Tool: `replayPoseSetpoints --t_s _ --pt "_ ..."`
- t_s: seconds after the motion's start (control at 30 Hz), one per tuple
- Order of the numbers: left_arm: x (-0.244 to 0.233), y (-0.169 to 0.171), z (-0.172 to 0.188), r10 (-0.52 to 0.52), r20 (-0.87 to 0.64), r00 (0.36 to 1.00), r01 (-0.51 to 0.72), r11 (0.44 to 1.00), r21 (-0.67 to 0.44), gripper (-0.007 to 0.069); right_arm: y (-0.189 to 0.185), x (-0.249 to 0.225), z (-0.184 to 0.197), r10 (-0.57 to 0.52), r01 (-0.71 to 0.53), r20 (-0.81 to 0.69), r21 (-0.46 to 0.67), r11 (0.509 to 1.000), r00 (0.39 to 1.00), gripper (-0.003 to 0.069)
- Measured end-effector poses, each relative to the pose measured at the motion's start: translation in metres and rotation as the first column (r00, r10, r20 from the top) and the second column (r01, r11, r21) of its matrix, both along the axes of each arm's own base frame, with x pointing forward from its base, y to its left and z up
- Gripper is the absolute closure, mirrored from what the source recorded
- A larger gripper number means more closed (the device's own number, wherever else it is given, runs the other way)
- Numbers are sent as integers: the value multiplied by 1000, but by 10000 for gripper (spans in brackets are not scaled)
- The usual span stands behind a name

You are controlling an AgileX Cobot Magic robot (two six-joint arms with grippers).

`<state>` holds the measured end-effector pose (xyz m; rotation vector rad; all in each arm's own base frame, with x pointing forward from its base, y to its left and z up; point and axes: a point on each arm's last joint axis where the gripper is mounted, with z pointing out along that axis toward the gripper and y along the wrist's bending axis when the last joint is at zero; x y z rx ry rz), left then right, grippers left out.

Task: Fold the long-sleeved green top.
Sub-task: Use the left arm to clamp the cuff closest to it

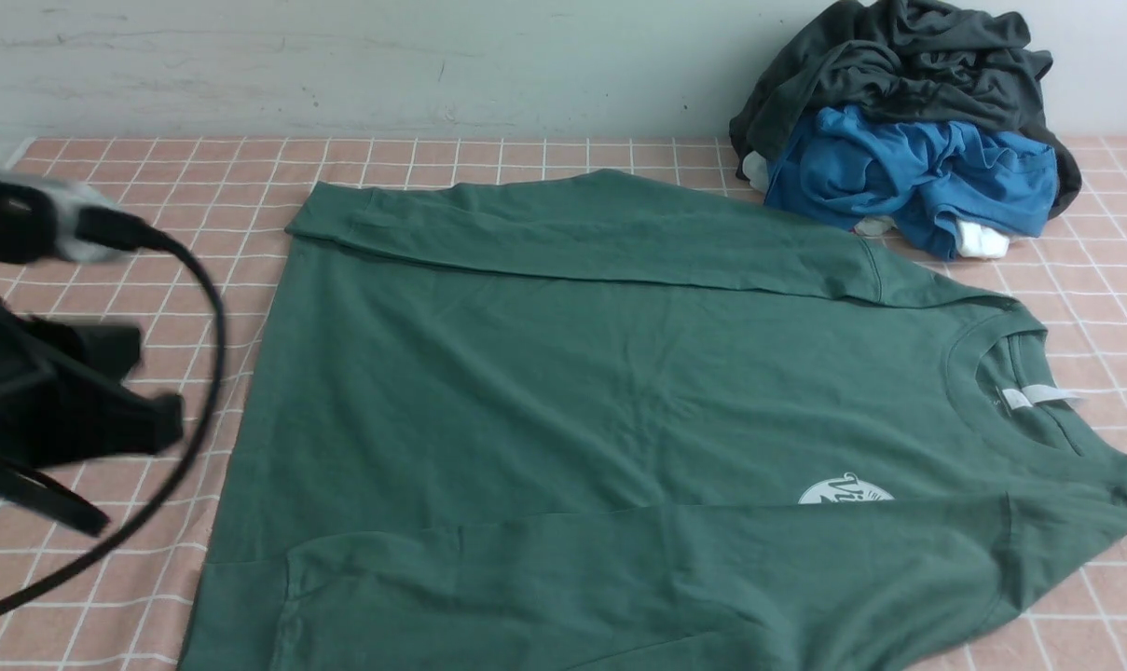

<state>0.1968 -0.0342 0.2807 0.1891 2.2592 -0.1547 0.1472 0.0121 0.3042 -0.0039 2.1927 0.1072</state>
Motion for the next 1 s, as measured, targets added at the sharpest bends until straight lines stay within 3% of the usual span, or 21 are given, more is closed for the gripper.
replayPoseSetpoints --t_s 0.03,0.07,0.1,0.23,0.43,0.63,0.7,0.83,0.9,1.0 --pt "3 -1 -6 -5 -47 999 5 1000 0 626 1 0 -3 13 -13 -33 -6 1000 999 673" --pt "13 -5 -31 -26 -213 977 26 1000 -2 616 10 9 -21 86 -90 -197 -7 996 977 673" --pt "18 -8 -43 -35 -281 959 34 999 -8 606 15 13 -30 134 -142 -272 -10 990 953 673" --pt "37 -17 -79 -52 -474 879 24 998 -64 512 30 25 -51 267 -295 -396 -11 956 879 671" --pt "66 -22 -109 -45 -580 814 9 998 -65 321 44 49 -65 329 -366 -357 -40 930 874 671" --pt "77 -18 -116 14 -597 802 -27 1000 -12 280 45 60 -67 316 -345 -300 -48 937 900 669" --pt "78 -16 -117 33 -597 801 -37 999 6 286 45 61 -67 314 -342 -294 -46 939 903 669" --pt "78 -14 -122 51 -610 791 -35 999 38 419 46 62 -65 311 -334 -276 -42 942 910 669" --pt "79 -14 -125 53 -616 786 -35 999 40 532 46 63 -64 308 -330 -269 -37 943 912 669" --pt "81 -14 -125 53 -610 790 -35 999 42 610 47 63 -64 307 -325 -266 -28 945 914 669"
